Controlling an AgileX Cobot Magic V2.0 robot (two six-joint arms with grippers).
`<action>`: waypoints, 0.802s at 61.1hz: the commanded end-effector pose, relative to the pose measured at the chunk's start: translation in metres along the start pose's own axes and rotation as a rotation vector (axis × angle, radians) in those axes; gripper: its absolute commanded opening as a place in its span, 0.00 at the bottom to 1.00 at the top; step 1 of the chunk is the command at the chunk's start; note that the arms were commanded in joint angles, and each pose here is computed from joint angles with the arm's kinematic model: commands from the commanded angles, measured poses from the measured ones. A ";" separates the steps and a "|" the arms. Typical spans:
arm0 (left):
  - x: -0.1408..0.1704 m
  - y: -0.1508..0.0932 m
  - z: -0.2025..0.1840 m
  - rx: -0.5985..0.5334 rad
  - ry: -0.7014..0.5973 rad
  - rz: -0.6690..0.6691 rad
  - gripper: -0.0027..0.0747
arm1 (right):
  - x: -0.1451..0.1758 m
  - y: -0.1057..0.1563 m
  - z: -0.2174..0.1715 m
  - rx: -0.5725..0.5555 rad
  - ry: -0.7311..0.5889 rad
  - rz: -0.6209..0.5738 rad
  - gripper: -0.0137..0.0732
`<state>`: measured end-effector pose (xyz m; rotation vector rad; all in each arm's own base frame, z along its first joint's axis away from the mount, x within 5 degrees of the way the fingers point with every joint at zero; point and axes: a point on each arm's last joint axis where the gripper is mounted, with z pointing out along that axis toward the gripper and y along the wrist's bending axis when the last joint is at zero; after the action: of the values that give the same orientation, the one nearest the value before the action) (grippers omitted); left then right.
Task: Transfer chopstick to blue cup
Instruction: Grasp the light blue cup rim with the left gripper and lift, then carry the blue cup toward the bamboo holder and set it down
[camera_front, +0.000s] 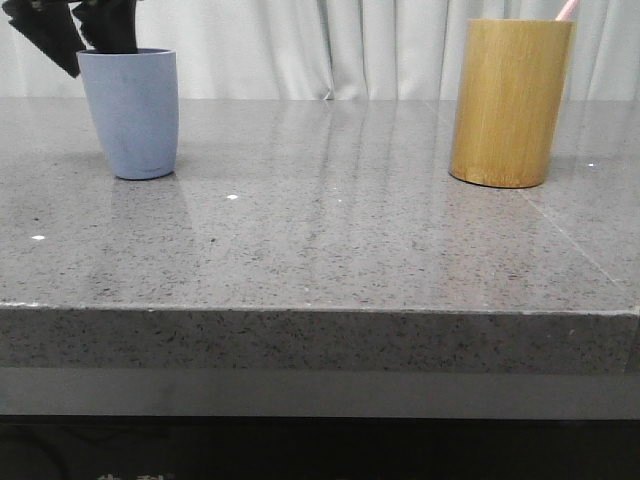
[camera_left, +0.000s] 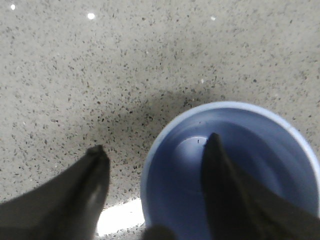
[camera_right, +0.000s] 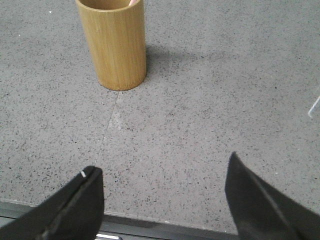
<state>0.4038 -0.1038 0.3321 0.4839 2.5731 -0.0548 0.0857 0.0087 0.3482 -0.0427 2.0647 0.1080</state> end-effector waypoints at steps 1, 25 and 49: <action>-0.010 -0.002 -0.029 -0.007 -0.111 -0.007 0.34 | -0.015 -0.001 -0.004 0.013 -0.091 -0.016 0.77; -0.012 -0.008 -0.034 0.053 -0.113 -0.033 0.01 | -0.015 -0.001 -0.004 0.013 -0.091 -0.016 0.77; -0.032 -0.076 -0.065 0.179 -0.199 0.092 0.01 | -0.015 -0.001 -0.004 0.013 -0.091 -0.016 0.77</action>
<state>0.3863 -0.1623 0.3653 0.6187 2.4898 -0.2205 0.0857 0.0087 0.3482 -0.0427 2.0647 0.1080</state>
